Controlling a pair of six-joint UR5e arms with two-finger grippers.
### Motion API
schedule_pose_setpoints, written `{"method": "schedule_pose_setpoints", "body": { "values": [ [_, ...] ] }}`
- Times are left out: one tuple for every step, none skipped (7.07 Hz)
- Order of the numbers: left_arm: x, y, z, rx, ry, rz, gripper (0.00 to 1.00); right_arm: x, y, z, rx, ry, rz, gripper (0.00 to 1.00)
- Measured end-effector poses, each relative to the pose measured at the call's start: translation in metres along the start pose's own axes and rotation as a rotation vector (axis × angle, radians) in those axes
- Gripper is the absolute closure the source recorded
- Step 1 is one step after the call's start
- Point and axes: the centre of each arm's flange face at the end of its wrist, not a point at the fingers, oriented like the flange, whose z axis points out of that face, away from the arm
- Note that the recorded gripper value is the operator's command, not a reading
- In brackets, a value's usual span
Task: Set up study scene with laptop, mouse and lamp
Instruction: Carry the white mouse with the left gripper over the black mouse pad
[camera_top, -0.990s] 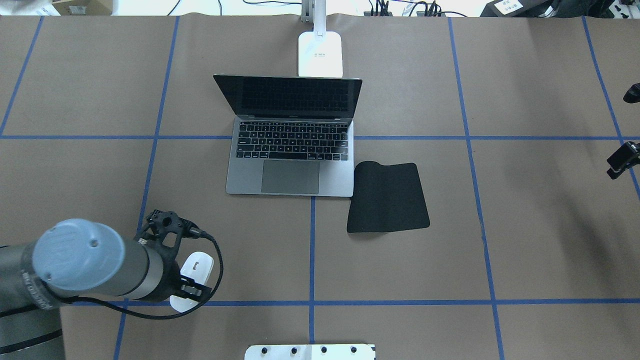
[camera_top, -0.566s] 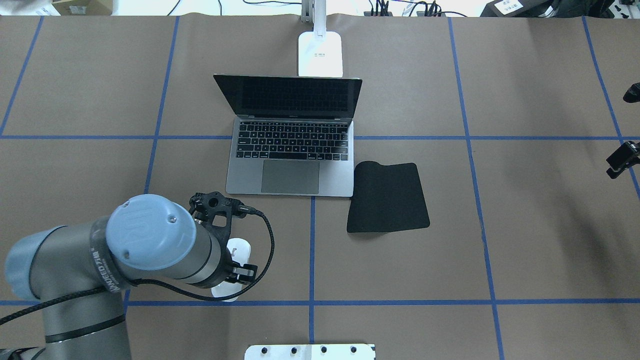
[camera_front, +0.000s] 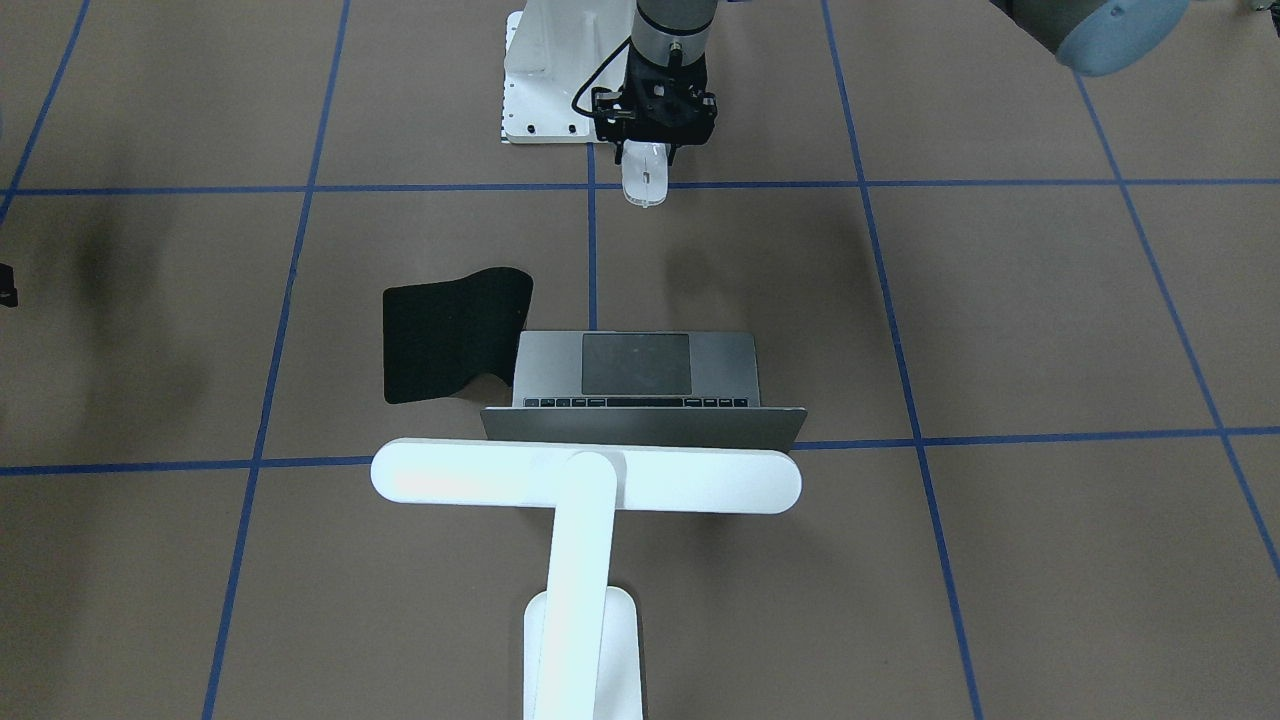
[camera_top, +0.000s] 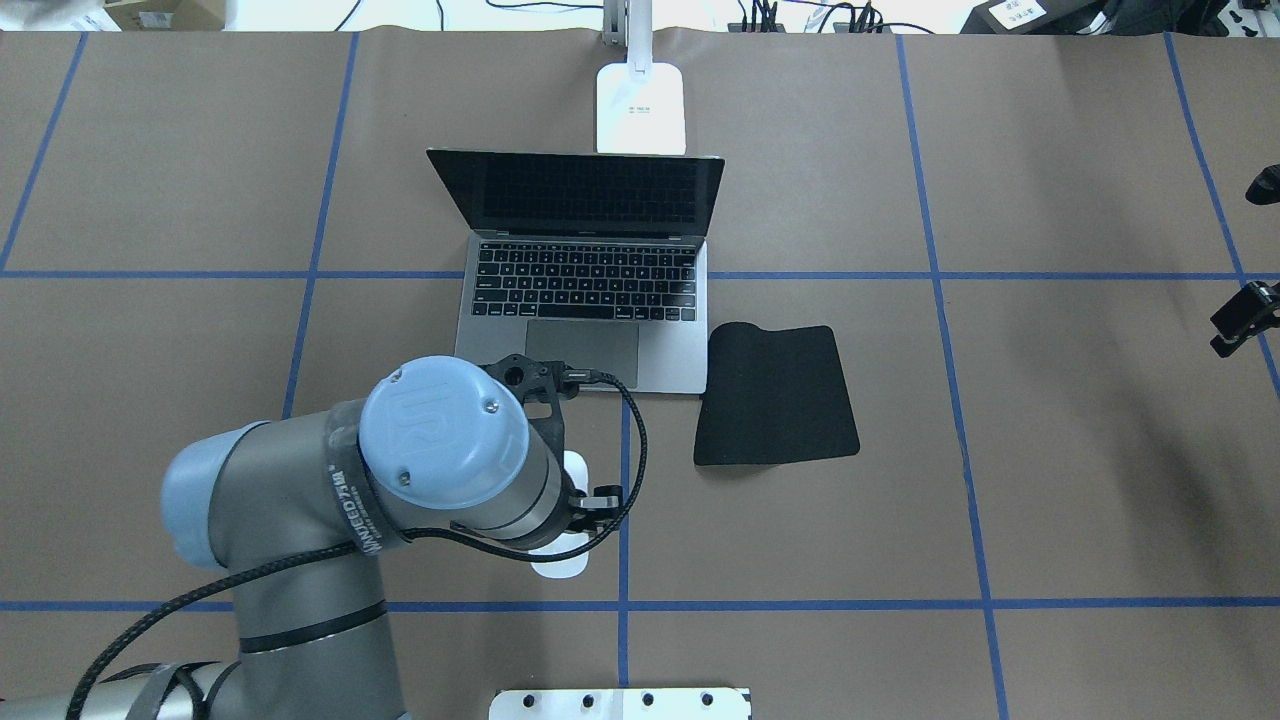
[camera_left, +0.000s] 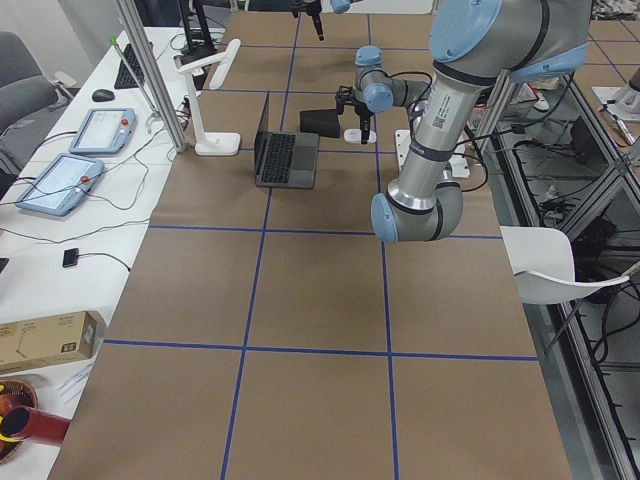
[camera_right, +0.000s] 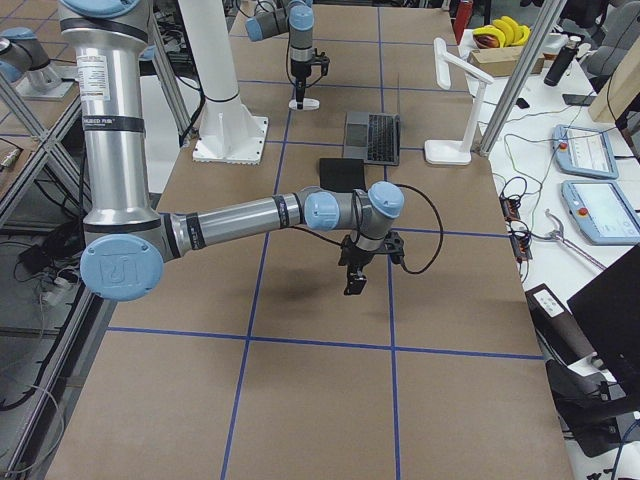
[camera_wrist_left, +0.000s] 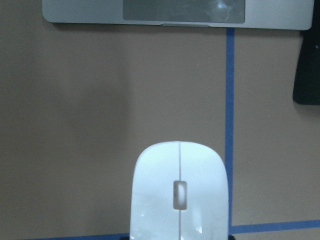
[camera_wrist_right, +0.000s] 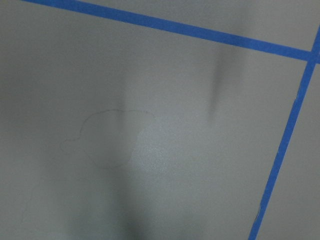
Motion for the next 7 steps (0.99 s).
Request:
{"method": "schedule_pose_setpoints", "body": {
  "values": [
    [0.022,-0.005,0.001,0.014,0.008,-0.038,0.62,0.0,0.0,0.0,0.0,-0.001,0.001,0.0],
    [0.044,-0.011,0.003,0.023,0.02,-0.077,0.62,0.0,0.001,0.0,0.0,-0.002,0.001,0.0],
    [0.066,-0.016,0.007,0.031,0.039,-0.113,0.62,0.0,0.001,0.0,0.0,-0.002,0.001,0.0],
    [0.089,-0.022,0.01,0.043,0.062,-0.143,0.62,0.0,0.001,0.001,-0.001,-0.003,0.002,0.0],
    [0.112,-0.027,0.013,0.058,0.084,-0.172,0.62,0.0,0.001,0.001,-0.001,-0.004,0.002,0.0],
    [0.136,-0.033,0.015,0.074,0.094,-0.196,0.62,0.0,0.001,0.001,-0.002,-0.005,0.003,0.0],
    [0.157,-0.04,0.02,0.095,0.1,-0.217,0.62,0.0,0.001,0.0,-0.002,-0.006,0.003,0.0]
  ]
}}
